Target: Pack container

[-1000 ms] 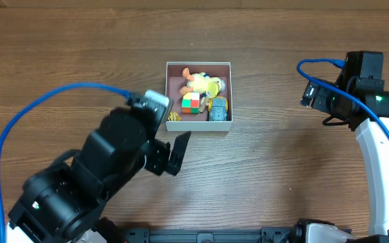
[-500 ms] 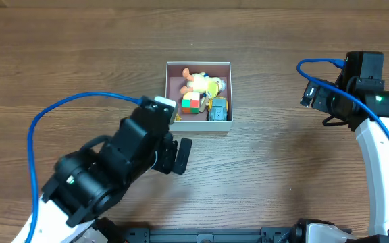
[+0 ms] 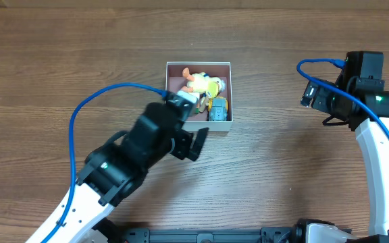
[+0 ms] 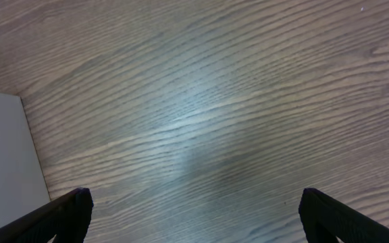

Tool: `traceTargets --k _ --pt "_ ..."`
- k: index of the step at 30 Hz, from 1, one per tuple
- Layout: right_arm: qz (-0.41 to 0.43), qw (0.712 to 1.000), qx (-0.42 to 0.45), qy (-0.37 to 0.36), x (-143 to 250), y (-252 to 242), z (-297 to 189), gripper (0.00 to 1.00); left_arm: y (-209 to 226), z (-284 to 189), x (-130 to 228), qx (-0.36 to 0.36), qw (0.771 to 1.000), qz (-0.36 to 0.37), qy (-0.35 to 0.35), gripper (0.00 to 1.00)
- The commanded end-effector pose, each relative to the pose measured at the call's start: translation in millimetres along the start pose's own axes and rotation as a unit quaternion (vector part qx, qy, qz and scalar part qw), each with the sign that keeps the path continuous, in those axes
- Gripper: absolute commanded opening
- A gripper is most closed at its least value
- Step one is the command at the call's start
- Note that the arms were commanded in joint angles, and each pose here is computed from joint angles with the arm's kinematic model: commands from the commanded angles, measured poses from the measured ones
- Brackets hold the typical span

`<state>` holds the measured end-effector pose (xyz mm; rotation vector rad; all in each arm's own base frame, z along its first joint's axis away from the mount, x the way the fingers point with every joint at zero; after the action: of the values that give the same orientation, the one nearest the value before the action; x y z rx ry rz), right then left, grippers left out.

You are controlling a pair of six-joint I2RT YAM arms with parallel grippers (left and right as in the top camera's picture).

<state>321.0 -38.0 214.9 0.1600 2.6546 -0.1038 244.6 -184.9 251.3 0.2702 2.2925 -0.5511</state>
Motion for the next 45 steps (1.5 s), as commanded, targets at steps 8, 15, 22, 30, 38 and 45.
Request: traceTargets --k 8,15,22,30,38,45 --pt "0.001 1.0 0.006 -0.014 -3 -3 -7 1.0 99 -22 49 -0.03 0.99 -0.101 -0.094 1.0" --pt "0.001 1.0 0.006 -0.014 -3 -3 -7 1.0 100 -66 36 -0.045 0.972 0.016 -0.23 1.0" --pt "0.001 1.0 0.006 -0.014 -3 -3 -7 1.0 105 -73 36 -0.034 0.942 0.021 -0.334 1.0" --pt "0.001 1.0 0.006 -0.014 -3 -3 -7 1.0 110 -72 41 -0.013 0.907 0.022 -0.421 1.0" --pt "0.001 1.0 0.006 -0.014 -3 -3 -7 1.0 121 -79 48 -0.028 0.887 0.018 -0.46 1.0" --pt "0.001 1.0 0.006 -0.014 -3 -3 -7 1.0 129 -71 54 -0.04 0.893 0.012 -0.449 1.0"
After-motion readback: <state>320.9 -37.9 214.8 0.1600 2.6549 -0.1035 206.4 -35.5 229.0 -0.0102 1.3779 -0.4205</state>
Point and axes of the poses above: each gripper's point midway between its finger pads, its own z axis out along the fingers, its own y axis along the line the jaws close on, x = y × z, the point moved 3 cm from there along -z, back along the fingers, and after that the axes turned 13 degrees about -z, right-handed, at the moved point
